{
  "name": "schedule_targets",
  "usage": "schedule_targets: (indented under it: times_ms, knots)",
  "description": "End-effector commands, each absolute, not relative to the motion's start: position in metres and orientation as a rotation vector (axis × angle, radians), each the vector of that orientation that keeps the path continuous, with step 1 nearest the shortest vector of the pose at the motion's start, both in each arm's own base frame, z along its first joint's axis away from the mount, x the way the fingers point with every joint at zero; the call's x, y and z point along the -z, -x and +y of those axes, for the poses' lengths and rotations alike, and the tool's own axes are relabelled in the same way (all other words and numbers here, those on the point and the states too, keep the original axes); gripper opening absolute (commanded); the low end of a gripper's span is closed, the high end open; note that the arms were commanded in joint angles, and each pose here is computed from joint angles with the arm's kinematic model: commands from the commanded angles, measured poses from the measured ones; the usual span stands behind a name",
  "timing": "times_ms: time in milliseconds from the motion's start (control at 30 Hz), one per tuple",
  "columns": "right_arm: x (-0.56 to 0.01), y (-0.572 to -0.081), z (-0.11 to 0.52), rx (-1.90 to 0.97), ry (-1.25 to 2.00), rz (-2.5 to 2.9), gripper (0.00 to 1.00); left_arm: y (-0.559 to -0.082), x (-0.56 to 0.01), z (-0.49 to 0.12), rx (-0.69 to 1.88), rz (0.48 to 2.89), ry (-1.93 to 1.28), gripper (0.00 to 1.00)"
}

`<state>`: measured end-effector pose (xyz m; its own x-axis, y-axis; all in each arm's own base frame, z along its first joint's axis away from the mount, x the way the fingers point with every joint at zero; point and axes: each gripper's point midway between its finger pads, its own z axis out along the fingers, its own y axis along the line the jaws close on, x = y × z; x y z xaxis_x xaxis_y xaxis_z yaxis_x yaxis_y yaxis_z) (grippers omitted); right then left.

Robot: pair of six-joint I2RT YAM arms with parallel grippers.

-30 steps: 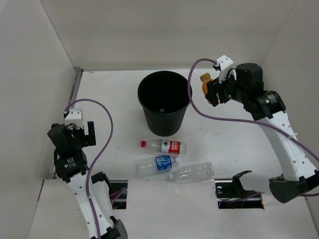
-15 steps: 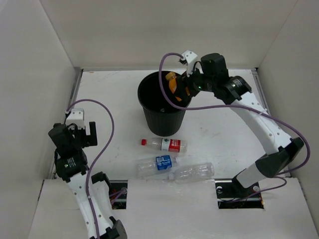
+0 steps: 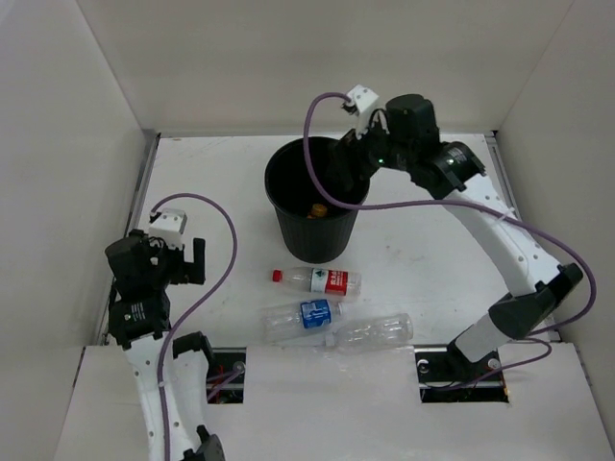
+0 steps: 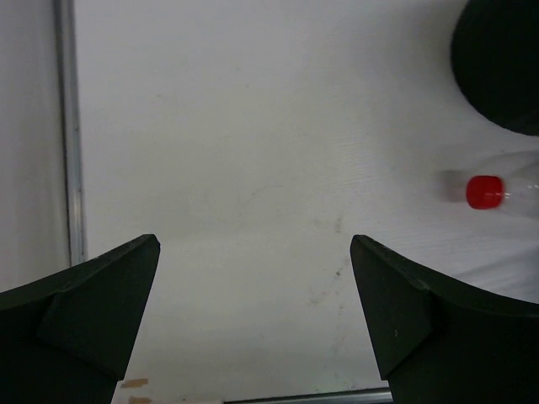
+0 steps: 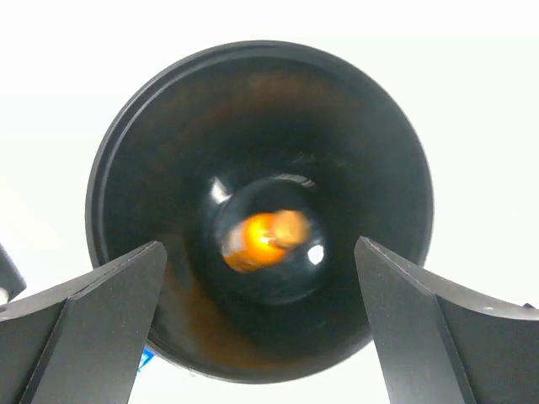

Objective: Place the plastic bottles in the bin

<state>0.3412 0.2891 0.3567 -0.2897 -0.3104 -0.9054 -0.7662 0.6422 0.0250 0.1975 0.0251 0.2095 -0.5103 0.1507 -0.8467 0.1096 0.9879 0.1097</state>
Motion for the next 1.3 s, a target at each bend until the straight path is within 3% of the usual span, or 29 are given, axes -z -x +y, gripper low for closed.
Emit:
schedule_targets:
  times_ms: [0, 233, 467, 833, 1267]
  knots:
    - [-0.454, -0.348, 0.228, -0.452, 0.673, 1.645, 1.0, -0.209, -0.23, -0.007, 0.075, 2.013, -0.355, 1.0]
    - [-0.467, -0.353, 0.08, -0.177, 0.399, 1.7, 1.0, -0.211, -0.234, -0.074, 0.219, 1.853, -0.877, 1.0]
    - [-0.465, -0.305, -0.008, -0.028, 0.173, 1.693, 1.0, -0.166, -0.179, -0.133, 0.315, 1.675, -1.516, 1.0]
    - [-0.461, -0.202, -0.013, 0.013, 0.04, 1.614, 1.0, -0.15, -0.118, -0.184, 0.281, 1.318, -1.958, 1.0]
    - [-0.454, -0.15, 0.018, -0.033, 0.002, 1.586, 1.0, -0.222, -0.095, -0.195, 0.147, 1.274, -1.925, 0.97]
